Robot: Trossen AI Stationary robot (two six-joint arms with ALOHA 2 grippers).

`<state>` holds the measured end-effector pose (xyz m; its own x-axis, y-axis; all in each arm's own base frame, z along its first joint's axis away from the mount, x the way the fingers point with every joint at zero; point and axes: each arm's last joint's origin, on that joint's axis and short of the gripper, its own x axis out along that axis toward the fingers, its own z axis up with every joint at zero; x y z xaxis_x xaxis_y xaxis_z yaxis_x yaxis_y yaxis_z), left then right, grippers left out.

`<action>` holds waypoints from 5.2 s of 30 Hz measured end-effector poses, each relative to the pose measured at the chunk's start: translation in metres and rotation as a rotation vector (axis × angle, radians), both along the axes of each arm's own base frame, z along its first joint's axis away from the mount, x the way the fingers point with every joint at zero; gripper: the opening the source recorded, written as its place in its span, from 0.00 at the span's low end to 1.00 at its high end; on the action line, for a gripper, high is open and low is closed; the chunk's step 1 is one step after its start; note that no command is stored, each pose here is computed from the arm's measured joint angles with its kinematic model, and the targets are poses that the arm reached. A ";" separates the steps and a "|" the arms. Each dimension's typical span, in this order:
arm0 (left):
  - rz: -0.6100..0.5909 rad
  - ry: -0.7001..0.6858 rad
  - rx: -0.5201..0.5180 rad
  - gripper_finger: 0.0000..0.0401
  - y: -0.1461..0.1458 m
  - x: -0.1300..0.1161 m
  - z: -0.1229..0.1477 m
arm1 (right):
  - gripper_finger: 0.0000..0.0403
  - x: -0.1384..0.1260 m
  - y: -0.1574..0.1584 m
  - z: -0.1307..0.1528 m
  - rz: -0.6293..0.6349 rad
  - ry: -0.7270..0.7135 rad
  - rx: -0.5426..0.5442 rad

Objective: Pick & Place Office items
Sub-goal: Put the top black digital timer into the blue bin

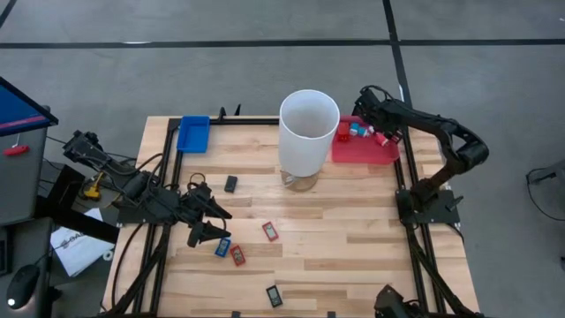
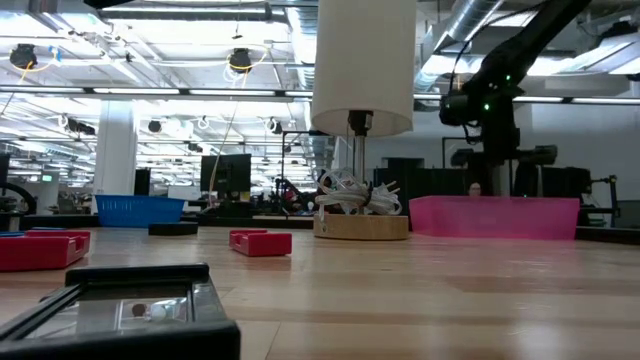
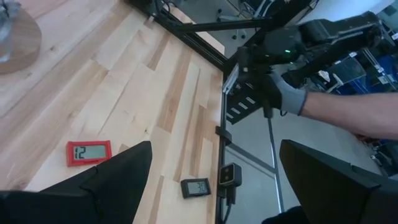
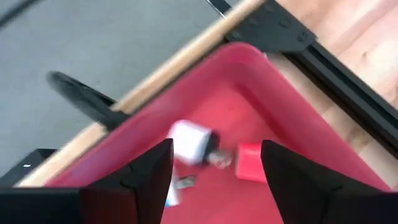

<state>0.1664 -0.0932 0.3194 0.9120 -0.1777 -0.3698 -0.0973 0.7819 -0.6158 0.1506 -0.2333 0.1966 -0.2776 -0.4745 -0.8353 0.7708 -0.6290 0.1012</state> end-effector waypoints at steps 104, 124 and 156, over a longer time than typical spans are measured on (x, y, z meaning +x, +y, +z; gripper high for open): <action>0.696 1.009 -0.012 0.66 0.159 0.076 -0.153 | 0.32 0.058 0.440 0.054 0.979 -0.529 -0.063; 0.669 0.985 -0.104 0.62 0.154 0.069 -0.174 | 0.32 0.059 0.440 0.055 0.978 -0.532 -0.067; 0.647 0.987 -0.059 0.58 0.151 0.069 -0.175 | 0.32 0.060 0.438 0.055 0.978 -0.532 -0.098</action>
